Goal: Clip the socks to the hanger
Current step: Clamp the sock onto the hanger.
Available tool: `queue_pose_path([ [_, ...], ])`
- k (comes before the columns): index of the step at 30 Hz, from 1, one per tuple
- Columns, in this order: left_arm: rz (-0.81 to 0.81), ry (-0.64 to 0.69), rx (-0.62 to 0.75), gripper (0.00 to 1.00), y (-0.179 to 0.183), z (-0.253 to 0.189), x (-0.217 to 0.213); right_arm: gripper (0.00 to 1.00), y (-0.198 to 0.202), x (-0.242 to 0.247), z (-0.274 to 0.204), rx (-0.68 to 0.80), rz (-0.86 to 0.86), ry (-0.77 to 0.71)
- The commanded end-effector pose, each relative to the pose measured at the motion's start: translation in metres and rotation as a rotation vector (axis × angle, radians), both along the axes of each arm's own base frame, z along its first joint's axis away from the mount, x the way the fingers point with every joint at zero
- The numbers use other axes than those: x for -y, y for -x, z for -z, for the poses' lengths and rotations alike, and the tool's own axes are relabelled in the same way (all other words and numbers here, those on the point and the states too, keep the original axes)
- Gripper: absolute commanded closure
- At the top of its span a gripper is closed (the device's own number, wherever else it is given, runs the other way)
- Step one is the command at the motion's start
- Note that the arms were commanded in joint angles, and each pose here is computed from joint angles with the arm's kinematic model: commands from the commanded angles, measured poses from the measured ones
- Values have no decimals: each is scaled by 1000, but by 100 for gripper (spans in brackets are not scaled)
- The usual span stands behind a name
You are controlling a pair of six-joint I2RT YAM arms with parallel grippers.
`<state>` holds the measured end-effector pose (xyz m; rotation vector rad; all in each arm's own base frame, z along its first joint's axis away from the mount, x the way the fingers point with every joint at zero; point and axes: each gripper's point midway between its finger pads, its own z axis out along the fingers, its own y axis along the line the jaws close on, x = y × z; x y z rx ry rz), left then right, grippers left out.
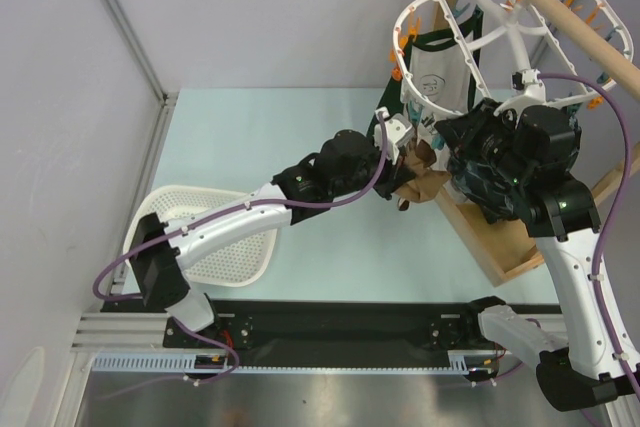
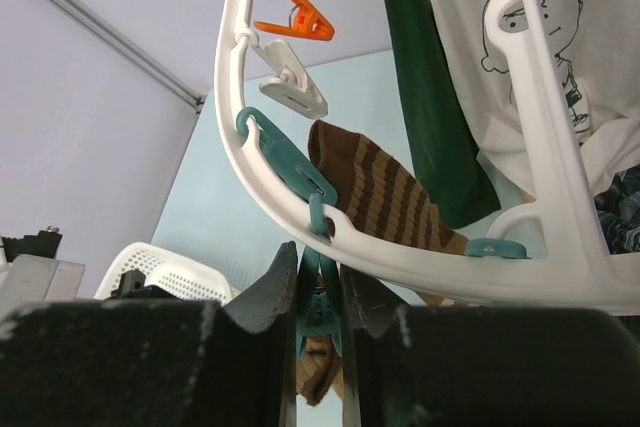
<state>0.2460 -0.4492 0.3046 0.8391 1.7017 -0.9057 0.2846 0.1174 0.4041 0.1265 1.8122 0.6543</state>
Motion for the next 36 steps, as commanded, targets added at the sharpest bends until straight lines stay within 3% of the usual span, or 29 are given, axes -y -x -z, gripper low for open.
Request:
queue_pose_path([
  [1, 41, 61, 57, 100, 4, -30, 9, 100, 8, -13, 3, -15, -79, -20],
  [29, 51, 123, 86, 100, 1, -62, 20, 99, 10, -14, 8, -19, -85, -25],
  [31, 56, 119, 82, 100, 1, -61, 21, 93, 11, -13, 6, -12, -81, -31],
  [32, 59, 119, 82, 100, 2, -61, 22, 80, 13, -13, 4, -7, -81, -33],
  [36, 58, 118, 76, 100, 1, -59, 23, 61, 13, -13, 3, 0, -78, -34],
])
